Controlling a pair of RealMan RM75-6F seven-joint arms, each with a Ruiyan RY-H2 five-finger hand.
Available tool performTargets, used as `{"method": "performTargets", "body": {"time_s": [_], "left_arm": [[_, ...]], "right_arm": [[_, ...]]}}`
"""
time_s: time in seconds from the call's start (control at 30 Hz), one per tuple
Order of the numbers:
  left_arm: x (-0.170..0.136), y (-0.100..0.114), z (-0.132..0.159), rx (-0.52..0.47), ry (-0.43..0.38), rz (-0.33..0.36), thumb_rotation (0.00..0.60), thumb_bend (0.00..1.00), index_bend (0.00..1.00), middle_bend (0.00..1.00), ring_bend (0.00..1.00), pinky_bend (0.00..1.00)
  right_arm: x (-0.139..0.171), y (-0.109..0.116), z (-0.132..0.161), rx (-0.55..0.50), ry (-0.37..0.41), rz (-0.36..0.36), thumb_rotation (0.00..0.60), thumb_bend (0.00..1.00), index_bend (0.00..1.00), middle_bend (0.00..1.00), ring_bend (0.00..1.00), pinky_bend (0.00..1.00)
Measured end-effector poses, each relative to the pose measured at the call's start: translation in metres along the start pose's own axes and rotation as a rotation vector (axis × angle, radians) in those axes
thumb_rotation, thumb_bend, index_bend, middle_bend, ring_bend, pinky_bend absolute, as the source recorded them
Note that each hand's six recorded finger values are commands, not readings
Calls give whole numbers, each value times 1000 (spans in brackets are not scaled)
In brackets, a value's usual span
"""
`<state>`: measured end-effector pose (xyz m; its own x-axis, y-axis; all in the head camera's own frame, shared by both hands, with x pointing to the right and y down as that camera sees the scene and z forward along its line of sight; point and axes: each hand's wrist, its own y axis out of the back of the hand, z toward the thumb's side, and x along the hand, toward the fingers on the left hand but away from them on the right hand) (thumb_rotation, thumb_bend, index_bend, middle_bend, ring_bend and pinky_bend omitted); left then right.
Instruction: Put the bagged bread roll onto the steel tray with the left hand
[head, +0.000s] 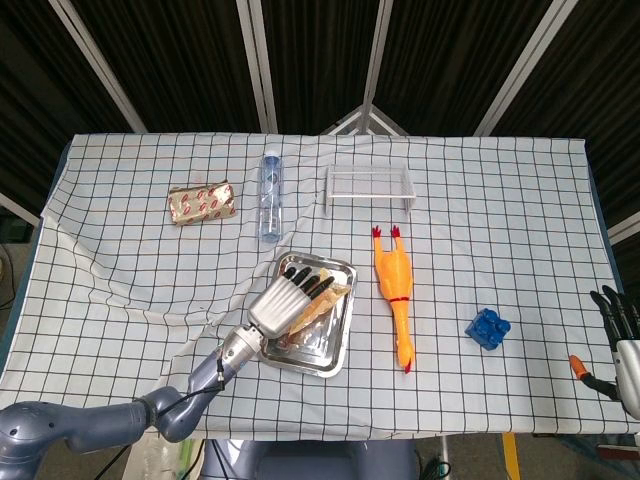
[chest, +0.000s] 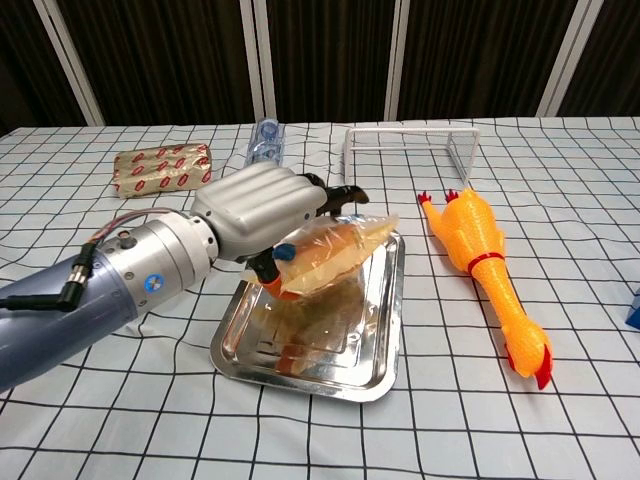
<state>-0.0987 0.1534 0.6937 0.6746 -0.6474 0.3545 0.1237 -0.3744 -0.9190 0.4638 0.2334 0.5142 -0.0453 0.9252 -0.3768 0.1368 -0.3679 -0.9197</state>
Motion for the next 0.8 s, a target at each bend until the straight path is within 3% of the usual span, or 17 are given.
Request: {"method": "performTargets", "body": {"time_s": [0.23,0.53,0.7,0.8], "left_arm": [[-4,3,2,-72,-39,11,600,24,0,0,0,77],[-45,29,-12,-96,-57,36,600,45,0,0,0,77],[-108,37,-46,-39,49,58,600,49,0,0,0,71],[-158,36,-74,29,190,71,600,49,0,0,0,60]], "right_arm": [[3,-1,1,11,-4,-3,600,329,0,0,0,0],[9,-2,8,28,15,-17,600,328,0,0,0,0],[16,1,13,31,34,-35,600,329,0,0,0,0],[23,3,18,34,55,-49,600,329,0,0,0,0]]}}
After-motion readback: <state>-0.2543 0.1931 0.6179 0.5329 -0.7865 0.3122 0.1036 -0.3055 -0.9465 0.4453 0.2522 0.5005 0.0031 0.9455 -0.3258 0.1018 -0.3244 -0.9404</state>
